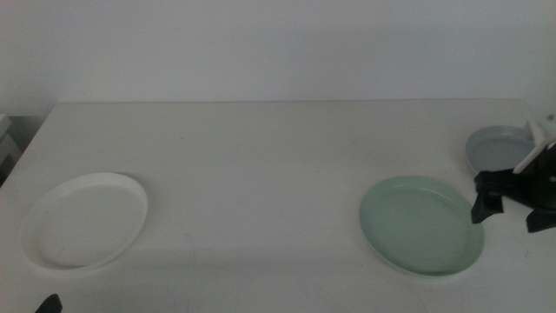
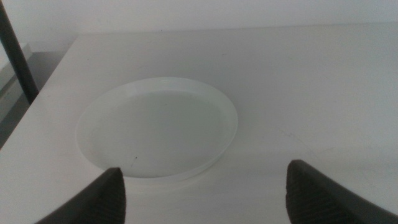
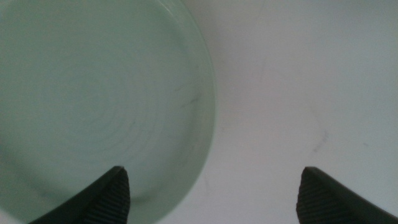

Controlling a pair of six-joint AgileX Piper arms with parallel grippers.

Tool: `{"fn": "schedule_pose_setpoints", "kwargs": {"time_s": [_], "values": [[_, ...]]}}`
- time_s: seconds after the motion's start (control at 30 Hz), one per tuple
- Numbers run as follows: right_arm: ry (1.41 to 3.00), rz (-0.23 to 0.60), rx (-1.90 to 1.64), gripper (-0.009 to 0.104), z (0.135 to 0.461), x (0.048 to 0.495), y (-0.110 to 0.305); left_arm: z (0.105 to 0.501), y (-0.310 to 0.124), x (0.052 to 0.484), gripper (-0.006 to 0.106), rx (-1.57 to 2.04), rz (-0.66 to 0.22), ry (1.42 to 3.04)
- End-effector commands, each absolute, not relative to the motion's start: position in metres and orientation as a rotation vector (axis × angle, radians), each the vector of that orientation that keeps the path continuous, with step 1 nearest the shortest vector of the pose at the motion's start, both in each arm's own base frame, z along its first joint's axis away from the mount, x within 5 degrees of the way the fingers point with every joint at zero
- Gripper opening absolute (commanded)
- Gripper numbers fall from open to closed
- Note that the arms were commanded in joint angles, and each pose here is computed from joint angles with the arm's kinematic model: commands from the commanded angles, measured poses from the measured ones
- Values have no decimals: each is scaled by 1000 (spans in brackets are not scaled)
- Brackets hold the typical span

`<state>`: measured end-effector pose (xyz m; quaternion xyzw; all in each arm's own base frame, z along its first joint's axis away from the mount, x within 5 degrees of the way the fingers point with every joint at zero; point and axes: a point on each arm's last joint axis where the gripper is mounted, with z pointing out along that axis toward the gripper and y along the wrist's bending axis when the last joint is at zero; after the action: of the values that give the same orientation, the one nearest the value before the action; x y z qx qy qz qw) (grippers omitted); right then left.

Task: Stack the three bowls on top of each other.

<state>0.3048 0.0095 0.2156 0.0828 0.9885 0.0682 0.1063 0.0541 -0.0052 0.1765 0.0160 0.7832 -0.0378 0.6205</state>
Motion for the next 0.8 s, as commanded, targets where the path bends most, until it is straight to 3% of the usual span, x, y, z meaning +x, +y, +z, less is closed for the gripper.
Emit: {"fn": "schedule_pose_setpoints", "kwargs": {"time_s": [0.0,0.23,0.43,0.53,0.7,0.77], "values": [[2838,212,234,90,223,316,9,186,-5,55,86,21,-94,1703],[2830,210,249,78,194,333,9,186,-5,55,86,21,-94,1703],[2849,245,272,60,176,340,11,186,-5,55,86,21,-94,1703],[2856,243,272,44,172,341,11,186,-5,55,86,21,-94,1703],[2849,234,265,-2,172,341,10,186,-5,55,86,19,-96,1703],[2852,236,267,-1,173,341,11,186,-5,55,86,19,-96,1703]]}}
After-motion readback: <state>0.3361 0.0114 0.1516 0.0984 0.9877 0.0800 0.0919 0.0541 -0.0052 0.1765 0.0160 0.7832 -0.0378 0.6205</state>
